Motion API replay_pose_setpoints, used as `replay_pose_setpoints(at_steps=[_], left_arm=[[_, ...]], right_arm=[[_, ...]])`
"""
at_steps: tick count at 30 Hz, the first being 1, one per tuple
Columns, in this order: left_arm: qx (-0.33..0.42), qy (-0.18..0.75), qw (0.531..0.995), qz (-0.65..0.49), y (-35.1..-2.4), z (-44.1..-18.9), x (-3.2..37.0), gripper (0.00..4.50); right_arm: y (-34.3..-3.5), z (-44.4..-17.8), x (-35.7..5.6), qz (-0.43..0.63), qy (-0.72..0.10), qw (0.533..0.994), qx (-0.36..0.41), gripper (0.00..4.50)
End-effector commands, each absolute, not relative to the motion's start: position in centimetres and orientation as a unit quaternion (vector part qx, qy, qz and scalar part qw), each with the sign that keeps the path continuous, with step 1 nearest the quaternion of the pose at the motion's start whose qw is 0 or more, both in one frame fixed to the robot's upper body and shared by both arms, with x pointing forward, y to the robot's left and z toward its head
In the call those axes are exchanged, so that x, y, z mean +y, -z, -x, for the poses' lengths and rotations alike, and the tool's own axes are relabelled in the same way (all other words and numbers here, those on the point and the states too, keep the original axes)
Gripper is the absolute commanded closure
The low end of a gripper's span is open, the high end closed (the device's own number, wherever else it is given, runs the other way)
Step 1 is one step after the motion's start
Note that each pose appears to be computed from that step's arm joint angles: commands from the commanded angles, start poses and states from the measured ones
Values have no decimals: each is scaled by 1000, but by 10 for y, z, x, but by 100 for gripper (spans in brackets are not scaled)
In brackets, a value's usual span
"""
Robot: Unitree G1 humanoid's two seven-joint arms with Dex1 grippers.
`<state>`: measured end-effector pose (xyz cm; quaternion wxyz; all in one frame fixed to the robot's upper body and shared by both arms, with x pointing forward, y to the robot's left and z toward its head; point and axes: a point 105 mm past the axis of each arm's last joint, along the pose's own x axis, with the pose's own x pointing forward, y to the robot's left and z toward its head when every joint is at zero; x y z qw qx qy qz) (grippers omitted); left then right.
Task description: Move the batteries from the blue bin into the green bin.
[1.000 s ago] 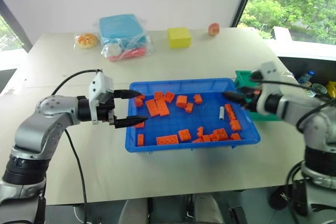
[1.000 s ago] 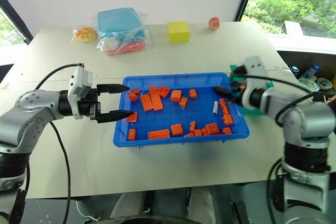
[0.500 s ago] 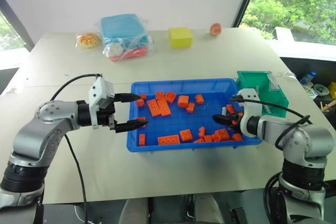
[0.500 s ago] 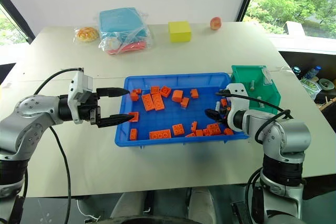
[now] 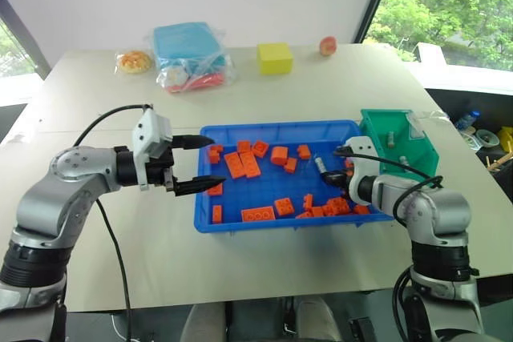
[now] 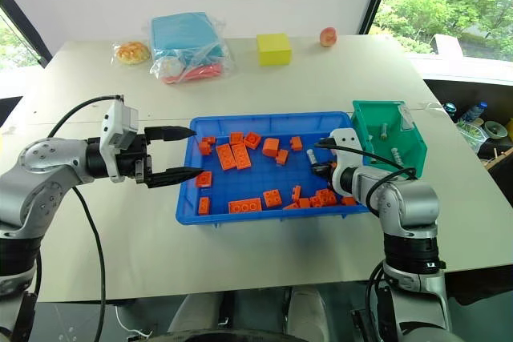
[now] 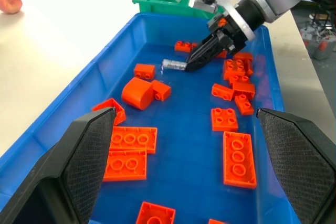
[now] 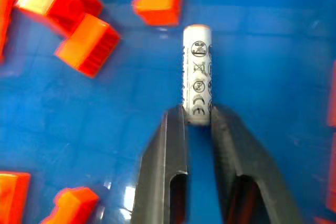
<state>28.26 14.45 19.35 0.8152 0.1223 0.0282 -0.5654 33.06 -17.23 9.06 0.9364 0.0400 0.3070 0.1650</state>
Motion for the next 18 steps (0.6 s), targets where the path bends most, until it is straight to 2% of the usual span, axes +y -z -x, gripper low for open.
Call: replay_pose_setpoints(at_steps=[1, 5, 7, 9, 11, 14, 18], left_arm=[[6, 566, 813, -136, -206, -282, 144, 0], [7, 567, 812, -136, -205, -283, 145, 0], [9, 568, 811, -135, -204, -283, 145, 0], [11, 569, 811, -135, -203, -283, 146, 0], [14, 572, 809, -134, -201, -283, 145, 0], [14, 575, 807, -133, -200, -285, 143, 0], [11, 578, 805, -131, -203, -288, 141, 0]], right_arm=[[-115, -331, -169, -36, -193, 944, 267, 448], [-161, -329, -184, -41, -210, 954, 208, 448], [-196, -331, -218, -33, -174, 970, 165, 448], [-216, -332, -243, -30, -138, 979, 144, 448], [-228, -332, -274, -19, -91, 986, 135, 448], [-228, -331, -293, 3, -66, 988, 142, 448], [-220, -335, -292, 33, -83, 984, 151, 248]])
